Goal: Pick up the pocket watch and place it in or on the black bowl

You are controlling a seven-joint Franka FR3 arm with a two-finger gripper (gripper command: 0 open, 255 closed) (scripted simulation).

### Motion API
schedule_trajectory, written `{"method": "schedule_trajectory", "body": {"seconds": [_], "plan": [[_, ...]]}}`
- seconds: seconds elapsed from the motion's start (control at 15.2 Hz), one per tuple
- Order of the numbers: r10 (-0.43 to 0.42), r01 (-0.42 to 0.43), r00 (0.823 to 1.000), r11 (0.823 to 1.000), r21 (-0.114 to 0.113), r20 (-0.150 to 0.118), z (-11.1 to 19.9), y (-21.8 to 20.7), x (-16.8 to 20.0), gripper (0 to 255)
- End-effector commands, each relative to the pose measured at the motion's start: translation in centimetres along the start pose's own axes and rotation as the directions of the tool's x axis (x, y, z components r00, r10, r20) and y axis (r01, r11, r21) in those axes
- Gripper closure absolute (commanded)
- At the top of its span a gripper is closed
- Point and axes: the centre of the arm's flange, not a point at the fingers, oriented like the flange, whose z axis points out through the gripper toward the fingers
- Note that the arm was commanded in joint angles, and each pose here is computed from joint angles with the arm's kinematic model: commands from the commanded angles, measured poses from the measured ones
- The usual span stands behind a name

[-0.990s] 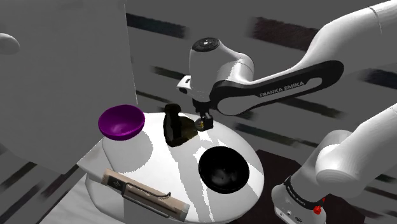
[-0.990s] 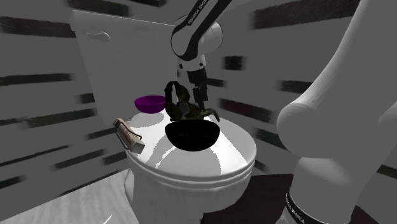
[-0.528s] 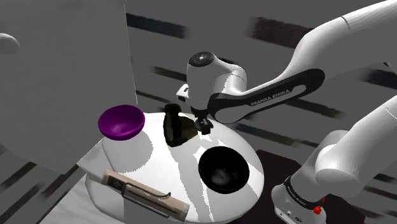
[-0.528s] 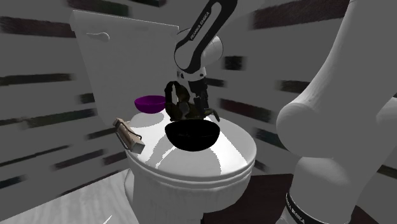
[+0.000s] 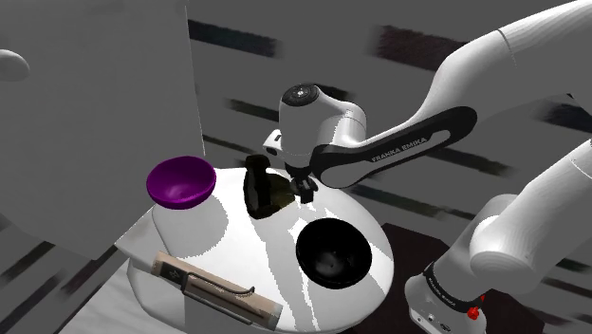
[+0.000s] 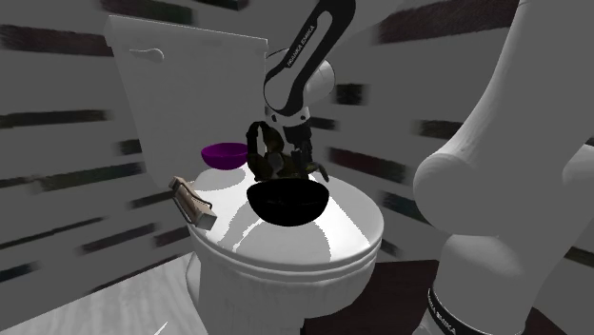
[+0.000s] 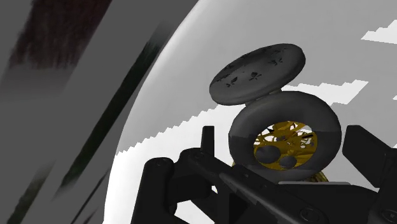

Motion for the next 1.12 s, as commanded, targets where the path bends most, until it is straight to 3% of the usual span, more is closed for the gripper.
{"method": "schedule_trajectory", "body": {"seconds": [0.0, 0.07, 0.66, 1.06], "plan": [[0.0, 0.0, 1.0, 1.0, 0.0, 0.0, 0.0, 0.0, 0.0, 0], [0.0, 0.0, 1.0, 1.0, 0.0, 0.0, 0.0, 0.0, 0.0, 255], [0.0, 0.0, 1.0, 1.0, 0.0, 0.0, 0.0, 0.0, 0.0, 255], [0.0, 0.0, 1.0, 1.0, 0.0, 0.0, -3.0, 0.6, -0.7, 255]]}}
